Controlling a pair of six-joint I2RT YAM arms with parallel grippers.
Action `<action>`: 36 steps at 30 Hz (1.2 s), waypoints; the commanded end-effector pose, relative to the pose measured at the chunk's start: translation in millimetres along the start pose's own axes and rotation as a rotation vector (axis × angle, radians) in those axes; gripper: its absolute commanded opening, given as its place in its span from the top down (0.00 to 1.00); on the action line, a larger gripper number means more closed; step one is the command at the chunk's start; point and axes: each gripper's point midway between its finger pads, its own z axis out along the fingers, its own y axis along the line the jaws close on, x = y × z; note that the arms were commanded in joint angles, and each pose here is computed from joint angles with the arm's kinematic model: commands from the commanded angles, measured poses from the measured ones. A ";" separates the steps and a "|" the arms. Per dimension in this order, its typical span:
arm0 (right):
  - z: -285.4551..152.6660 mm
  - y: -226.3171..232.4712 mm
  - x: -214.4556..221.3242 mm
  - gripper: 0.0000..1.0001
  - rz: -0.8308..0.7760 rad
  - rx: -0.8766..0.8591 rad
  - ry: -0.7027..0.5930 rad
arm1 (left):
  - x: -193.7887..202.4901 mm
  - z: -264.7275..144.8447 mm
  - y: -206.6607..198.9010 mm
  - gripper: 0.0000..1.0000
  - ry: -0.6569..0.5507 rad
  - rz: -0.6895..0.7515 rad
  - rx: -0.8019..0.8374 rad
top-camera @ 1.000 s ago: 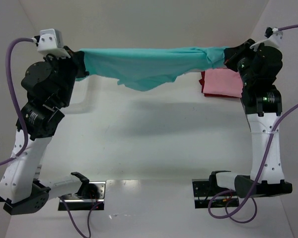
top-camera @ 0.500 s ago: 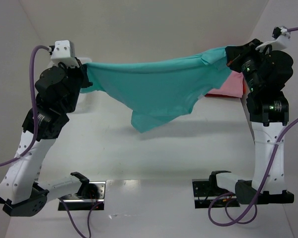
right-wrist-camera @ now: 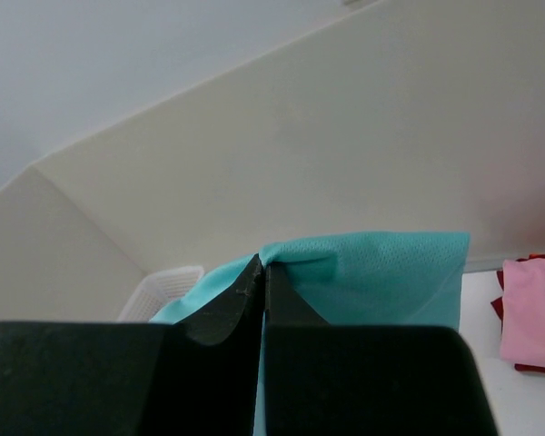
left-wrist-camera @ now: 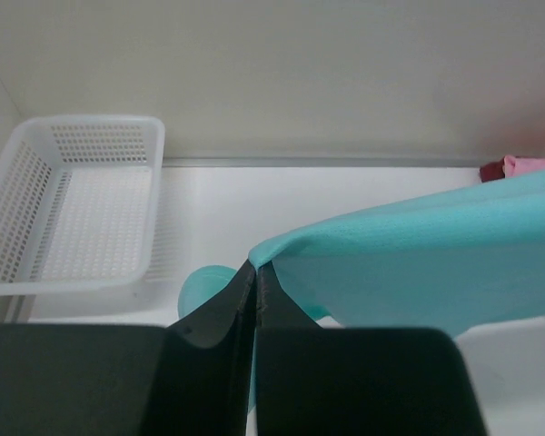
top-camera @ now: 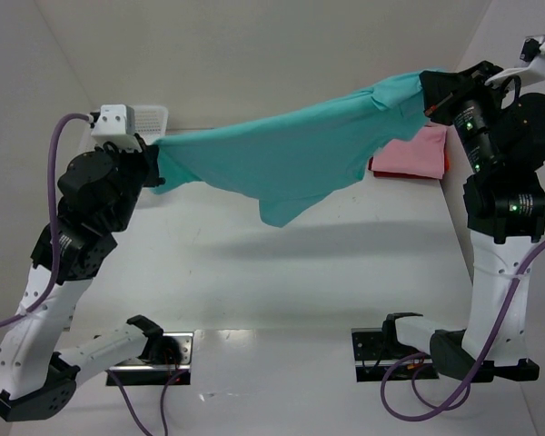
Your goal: Fold and stack the t-shirts
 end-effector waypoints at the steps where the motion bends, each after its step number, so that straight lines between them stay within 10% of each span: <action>1: -8.6 16.9 -13.4 0.99 -0.018 -0.064 -0.014 | 2.6 -15.2 -8.2 1.00 0.000 -0.024 0.085; 12: -19.1 -33.2 76.1 0.99 0.004 0.066 0.204 | 119.3 -47.7 -55.0 1.00 0.315 -0.073 0.411; 26: -26.9 -109.6 232.4 0.99 0.118 0.213 0.502 | 226.8 -32.8 -17.6 1.00 0.674 -0.098 0.081; 36: 42.4 -89.0 157.4 0.99 0.046 0.152 0.328 | 154.8 6.5 -10.7 1.00 0.367 -0.123 0.003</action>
